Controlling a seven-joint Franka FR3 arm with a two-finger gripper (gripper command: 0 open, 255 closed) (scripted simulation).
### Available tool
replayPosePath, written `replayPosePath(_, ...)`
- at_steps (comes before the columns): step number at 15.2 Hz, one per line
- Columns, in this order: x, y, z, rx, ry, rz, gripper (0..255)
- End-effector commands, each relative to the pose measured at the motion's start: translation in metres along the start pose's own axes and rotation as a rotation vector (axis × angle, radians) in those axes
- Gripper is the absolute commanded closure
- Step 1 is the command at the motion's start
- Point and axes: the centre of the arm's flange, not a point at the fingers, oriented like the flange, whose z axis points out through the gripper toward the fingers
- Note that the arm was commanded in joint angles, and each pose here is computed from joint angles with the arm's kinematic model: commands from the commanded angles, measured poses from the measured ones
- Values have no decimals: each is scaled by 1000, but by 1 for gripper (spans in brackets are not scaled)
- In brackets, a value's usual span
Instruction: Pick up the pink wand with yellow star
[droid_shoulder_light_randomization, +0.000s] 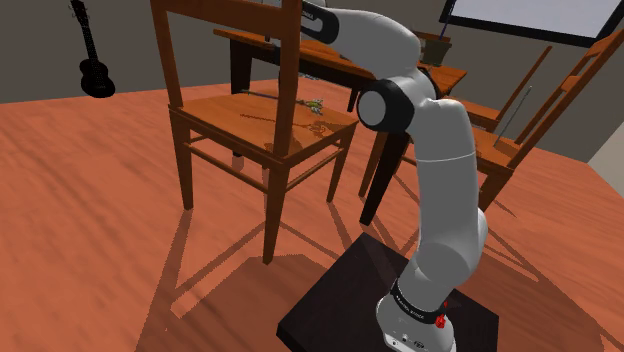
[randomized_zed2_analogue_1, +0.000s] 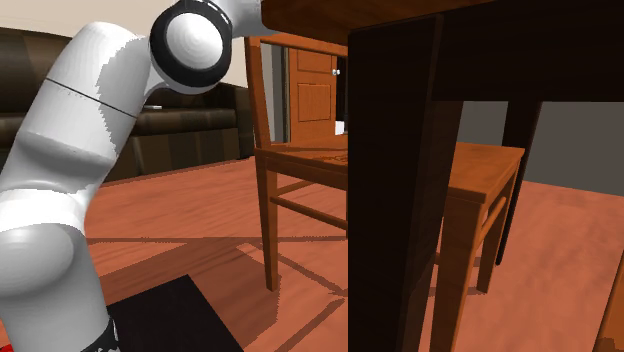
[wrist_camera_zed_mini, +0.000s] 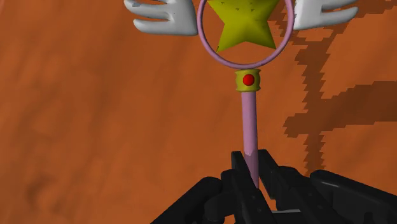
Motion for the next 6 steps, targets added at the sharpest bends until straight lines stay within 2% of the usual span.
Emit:
replayPosePath(1, -1, -1, -11, 0, 0, 0, 255)
replayPosePath(6, -2, -1, -28, 0, 0, 0, 255)
